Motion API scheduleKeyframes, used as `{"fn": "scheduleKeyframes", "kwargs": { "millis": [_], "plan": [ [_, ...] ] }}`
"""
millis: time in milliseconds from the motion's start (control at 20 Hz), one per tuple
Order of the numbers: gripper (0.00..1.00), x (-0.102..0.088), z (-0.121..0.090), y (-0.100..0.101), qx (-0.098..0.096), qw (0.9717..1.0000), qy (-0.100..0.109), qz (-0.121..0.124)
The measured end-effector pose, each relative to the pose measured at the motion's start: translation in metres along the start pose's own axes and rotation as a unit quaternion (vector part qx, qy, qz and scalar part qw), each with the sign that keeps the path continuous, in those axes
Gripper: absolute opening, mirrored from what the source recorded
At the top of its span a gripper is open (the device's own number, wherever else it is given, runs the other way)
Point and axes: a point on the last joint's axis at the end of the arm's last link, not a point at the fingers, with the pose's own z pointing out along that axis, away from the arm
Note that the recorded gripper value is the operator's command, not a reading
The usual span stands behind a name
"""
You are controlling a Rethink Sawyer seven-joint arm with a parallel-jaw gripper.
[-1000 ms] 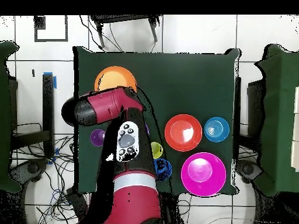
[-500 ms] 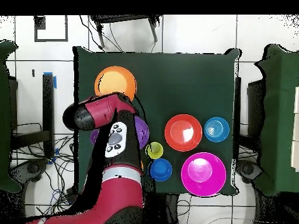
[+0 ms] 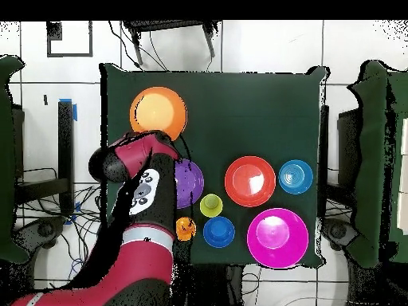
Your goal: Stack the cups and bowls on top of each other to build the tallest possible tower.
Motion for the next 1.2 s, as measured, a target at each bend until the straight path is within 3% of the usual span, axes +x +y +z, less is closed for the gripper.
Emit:
{"fn": "scheduleKeyframes", "kwargs": {
  "millis": [350,700,1050,1200],
  "plan": [
    [1.0,-0.012,0.008,0.006,0.004,0.9993,-0.037,-0.003],
    [1.0,-0.01,0.007,0.011,0.018,0.999,-0.041,-0.003],
    [1.0,-0.011,0.006,0.009,0.021,0.9992,-0.031,0.015],
    [1.0,-0.01,0.004,-0.006,0.024,0.9988,-0.006,0.042]
  ]
}}
